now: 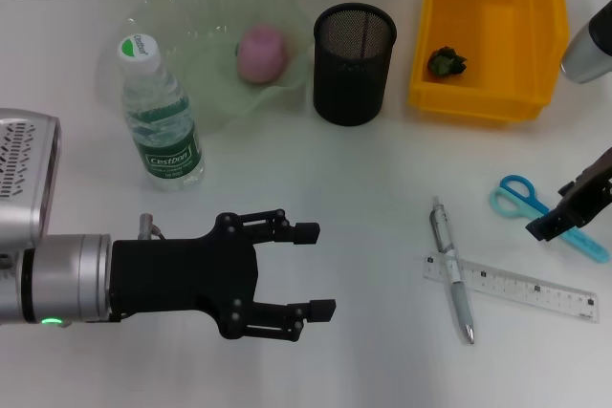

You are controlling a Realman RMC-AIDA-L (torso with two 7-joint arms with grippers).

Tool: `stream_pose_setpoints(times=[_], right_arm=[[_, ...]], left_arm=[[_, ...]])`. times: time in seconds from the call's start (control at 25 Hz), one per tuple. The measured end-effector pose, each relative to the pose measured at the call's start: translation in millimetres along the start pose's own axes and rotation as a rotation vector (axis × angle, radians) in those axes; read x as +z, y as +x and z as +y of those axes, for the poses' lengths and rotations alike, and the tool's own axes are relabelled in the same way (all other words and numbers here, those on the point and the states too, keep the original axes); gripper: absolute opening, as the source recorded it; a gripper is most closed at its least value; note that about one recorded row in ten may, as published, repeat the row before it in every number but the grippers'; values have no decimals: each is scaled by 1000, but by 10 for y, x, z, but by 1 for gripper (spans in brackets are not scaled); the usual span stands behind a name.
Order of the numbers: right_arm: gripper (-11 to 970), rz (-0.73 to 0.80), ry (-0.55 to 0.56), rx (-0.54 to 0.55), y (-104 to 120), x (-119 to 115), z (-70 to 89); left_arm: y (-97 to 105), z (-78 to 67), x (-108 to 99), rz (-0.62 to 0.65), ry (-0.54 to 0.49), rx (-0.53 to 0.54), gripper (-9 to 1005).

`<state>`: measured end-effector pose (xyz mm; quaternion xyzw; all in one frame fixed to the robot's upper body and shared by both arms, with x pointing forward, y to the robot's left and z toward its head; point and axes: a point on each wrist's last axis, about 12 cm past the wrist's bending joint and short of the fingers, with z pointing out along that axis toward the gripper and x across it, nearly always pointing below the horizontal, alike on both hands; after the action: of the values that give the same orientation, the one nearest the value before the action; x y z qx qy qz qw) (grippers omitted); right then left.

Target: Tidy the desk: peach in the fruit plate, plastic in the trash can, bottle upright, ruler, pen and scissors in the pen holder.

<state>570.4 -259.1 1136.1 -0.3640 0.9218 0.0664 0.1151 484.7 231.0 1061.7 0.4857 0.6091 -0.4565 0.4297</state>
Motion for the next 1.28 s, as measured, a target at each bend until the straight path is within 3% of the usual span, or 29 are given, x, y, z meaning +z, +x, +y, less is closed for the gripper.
stream_pose_setpoints(times=[0.2, 1.28], right_arm=[[640, 5, -5, -1, 17, 38, -7], [394, 17, -4, 10, 52, 194, -63]], left_arm=[[5, -4, -2, 0, 0, -2, 829], [-9, 10, 7, -3, -3, 1, 829]])
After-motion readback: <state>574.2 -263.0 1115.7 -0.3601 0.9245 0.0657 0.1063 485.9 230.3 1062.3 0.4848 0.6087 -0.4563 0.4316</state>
